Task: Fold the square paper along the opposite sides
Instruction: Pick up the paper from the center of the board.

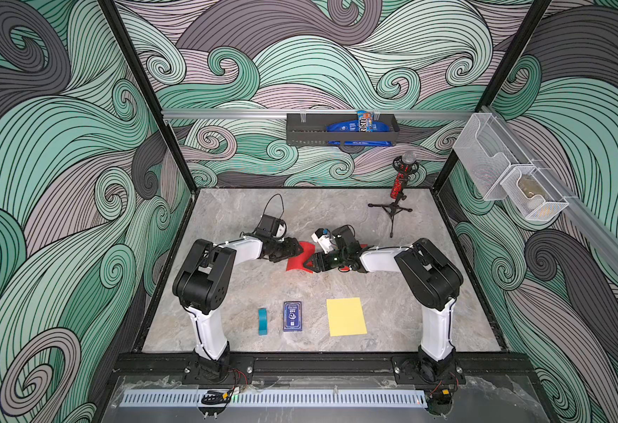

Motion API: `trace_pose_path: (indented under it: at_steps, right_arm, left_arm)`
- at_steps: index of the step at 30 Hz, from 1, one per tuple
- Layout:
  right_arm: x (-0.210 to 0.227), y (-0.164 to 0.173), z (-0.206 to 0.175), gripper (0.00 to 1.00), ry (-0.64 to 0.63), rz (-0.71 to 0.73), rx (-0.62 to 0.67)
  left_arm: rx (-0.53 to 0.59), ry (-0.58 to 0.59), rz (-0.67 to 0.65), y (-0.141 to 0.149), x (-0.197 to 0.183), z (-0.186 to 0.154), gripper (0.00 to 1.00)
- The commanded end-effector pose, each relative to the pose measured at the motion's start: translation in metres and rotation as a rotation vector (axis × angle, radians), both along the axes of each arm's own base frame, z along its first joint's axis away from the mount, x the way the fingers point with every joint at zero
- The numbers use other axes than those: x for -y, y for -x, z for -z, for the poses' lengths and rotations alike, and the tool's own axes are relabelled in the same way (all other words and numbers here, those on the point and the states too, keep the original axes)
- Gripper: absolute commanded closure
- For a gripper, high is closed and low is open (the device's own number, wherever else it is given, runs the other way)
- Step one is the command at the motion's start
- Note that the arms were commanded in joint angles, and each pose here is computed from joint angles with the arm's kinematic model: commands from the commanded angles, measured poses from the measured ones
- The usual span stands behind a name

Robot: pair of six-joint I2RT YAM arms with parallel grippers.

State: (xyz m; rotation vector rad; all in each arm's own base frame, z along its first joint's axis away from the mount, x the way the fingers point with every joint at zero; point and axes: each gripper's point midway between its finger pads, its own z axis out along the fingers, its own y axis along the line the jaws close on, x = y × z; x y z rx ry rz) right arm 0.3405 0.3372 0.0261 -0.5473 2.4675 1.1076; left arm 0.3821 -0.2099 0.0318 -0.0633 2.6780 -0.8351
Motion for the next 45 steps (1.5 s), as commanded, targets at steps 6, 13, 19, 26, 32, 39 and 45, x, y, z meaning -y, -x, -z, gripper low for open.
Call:
trace_pose_path:
  at_steps: [6,13,19,26,32,39,45]
  right_arm:
    - [-0.004,-0.001,0.003,0.39,-0.001,-0.002,-0.023]
    - [0.013,-0.015,-0.033,0.37,-0.045,0.050,0.023]
    - [0.035,-0.017,-0.083,0.33,-0.122,0.075,0.070]
    - [0.049,0.004,-0.118,0.29,-0.264,0.004,0.016]
    - [0.045,0.024,-0.150,0.23,-0.495,-0.062,-0.034]
    - [0.033,0.038,-0.174,0.28,-0.699,-0.126,-0.081]
    - [0.020,0.034,-0.159,0.31,-0.704,-0.131,-0.121]
  left_arm:
    - [-0.178,-0.065,0.025,0.042,-0.011,0.036,0.56]
    - [-0.123,-0.050,0.047,0.030,-0.008,0.015,0.69]
    - [-0.044,0.080,0.102,0.025,0.007,-0.030,0.72]
    - [0.083,0.270,0.169,0.031,0.014,-0.094,0.72]
    - [0.162,0.426,0.204,0.042,0.016,-0.133,0.72]
    - [0.182,0.489,0.233,0.050,0.020,-0.147,0.72]
    - [0.188,0.515,0.242,0.052,0.022,-0.153,0.72]
